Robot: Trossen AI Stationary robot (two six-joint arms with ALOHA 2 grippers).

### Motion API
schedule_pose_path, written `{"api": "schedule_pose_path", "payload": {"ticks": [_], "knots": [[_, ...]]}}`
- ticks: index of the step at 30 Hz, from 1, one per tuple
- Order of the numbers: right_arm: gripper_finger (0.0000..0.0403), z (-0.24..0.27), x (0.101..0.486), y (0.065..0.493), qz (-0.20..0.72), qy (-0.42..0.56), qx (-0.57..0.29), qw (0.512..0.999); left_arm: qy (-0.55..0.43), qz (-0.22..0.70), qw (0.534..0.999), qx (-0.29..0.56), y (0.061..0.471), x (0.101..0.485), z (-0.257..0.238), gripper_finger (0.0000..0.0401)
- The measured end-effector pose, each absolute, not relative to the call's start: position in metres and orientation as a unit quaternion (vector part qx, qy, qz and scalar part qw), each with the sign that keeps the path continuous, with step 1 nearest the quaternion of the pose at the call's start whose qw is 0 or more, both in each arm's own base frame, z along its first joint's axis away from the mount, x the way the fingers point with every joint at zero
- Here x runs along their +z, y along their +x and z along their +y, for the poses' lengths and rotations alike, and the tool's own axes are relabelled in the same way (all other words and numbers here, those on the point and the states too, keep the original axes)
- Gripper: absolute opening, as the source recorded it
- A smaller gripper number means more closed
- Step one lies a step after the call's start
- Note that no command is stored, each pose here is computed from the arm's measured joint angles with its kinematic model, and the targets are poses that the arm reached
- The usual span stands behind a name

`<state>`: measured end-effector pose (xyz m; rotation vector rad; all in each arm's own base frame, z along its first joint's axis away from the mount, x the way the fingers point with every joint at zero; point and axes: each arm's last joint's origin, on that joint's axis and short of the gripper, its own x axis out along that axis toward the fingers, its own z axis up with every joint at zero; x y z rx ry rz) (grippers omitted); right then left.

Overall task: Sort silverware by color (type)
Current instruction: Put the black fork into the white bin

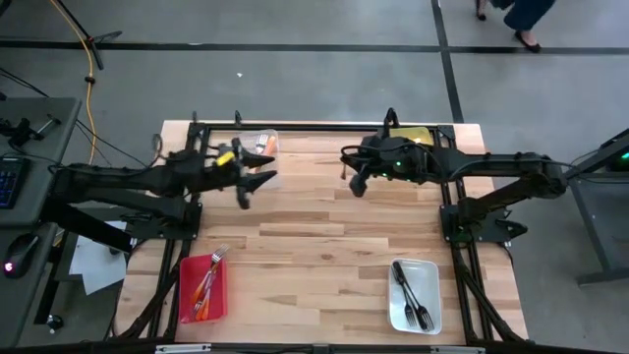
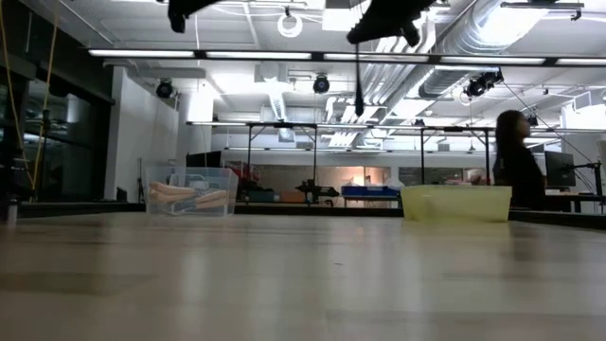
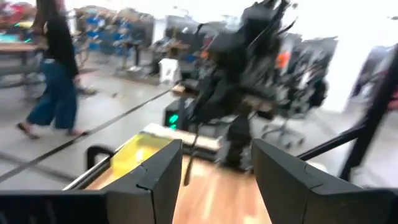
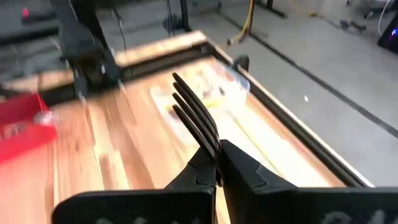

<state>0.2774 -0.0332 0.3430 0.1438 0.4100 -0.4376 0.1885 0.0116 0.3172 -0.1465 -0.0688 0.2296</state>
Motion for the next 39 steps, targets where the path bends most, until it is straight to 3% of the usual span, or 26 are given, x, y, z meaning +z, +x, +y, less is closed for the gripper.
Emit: {"api": "schedule_pose_path", "payload": {"ticks": [10,18,25,33,39], "knots": [[0.0,-0.024,0.352,0.251,0.228,0.071,-0.141,0.961,-0.123,-0.085,0.988,0.041,0.16,0.301,-0.004,0.0137],[0.0,-0.018,0.327,0.239,0.176,0.132,-0.08,0.972,-0.154,-0.109,0.982,0.033,0.153,0.293,-0.006,0.0009],[0.0,-0.012,0.327,0.238,0.169,0.138,-0.077,0.973,-0.154,-0.11,0.981,0.033,0.153,0.294,-0.006,0.0002],[0.0,-0.032,0.346,0.245,0.182,0.137,-0.188,0.955,-0.154,-0.109,0.981,0.033,0.153,0.294,-0.006,0.0001],[0.0,-0.093,0.36,0.246,0.329,0.105,-0.322,0.881,-0.152,-0.103,0.982,0.034,0.154,0.292,-0.006,0.0]]}}
